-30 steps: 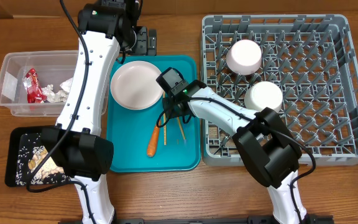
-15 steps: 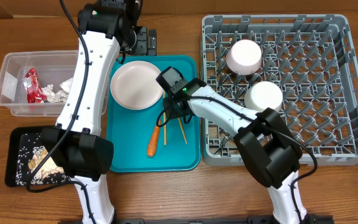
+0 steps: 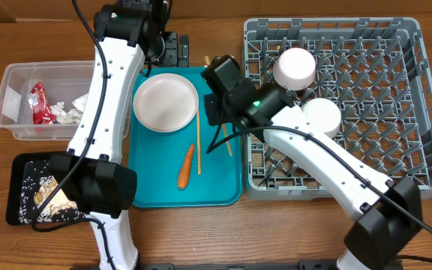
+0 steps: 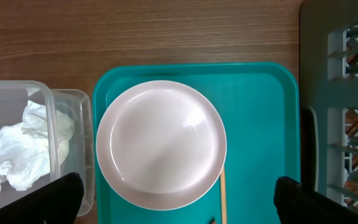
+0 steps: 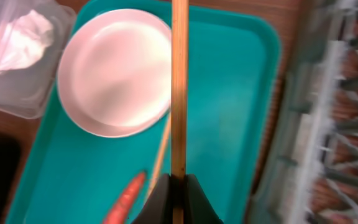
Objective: Sort waste into correct bins and load items into the dishwasher
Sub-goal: 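Carry the chopstick into the rack and release it with the right gripper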
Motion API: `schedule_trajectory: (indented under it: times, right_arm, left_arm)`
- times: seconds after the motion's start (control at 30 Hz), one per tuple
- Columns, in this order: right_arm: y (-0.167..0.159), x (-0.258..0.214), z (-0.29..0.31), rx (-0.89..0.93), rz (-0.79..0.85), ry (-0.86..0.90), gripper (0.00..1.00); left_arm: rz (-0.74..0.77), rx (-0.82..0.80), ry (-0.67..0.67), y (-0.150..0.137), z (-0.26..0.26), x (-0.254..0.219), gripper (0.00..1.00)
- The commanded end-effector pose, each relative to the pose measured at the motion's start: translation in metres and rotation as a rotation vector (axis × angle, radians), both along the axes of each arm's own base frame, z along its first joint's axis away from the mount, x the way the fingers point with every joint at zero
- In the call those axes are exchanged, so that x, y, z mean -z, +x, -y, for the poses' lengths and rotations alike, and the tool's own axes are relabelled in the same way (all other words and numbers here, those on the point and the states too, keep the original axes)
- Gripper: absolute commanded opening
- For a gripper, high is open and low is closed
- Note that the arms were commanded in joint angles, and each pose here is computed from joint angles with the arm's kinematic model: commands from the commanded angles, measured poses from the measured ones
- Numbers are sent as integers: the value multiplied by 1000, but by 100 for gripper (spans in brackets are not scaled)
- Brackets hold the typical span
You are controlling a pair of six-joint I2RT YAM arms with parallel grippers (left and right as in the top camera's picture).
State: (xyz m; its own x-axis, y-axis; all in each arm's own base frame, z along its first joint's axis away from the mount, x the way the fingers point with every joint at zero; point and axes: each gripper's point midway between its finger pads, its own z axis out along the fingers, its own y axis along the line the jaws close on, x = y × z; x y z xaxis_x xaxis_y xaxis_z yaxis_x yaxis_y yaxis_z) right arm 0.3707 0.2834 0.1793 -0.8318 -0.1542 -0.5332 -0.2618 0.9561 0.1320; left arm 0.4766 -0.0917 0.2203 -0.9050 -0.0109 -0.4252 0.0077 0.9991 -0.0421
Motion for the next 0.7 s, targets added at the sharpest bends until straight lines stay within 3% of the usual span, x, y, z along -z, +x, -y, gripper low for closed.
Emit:
schedule_trajectory:
  times: [0.0,0.23,0.4,0.5,0.67]
  right_arm:
    - [5,-6,30,80,37,-105,4]
    - [7,6,91,192,-36,-243,4]
    - [15,13,126,255,-121,-197,4]
    - [14,20,128,172,-192,-126,4]
    - [16,31,143,200,-210,-128,4]
  left_arm:
    - [9,13,22,4,-4,-1,100]
    - [9,13,22,4,-4,-1,100]
    - [9,13,22,4,-4,-1,100]
    - [9,13,22,4,-4,-1,100]
    - [19,14,19,6,-3,-2,100]
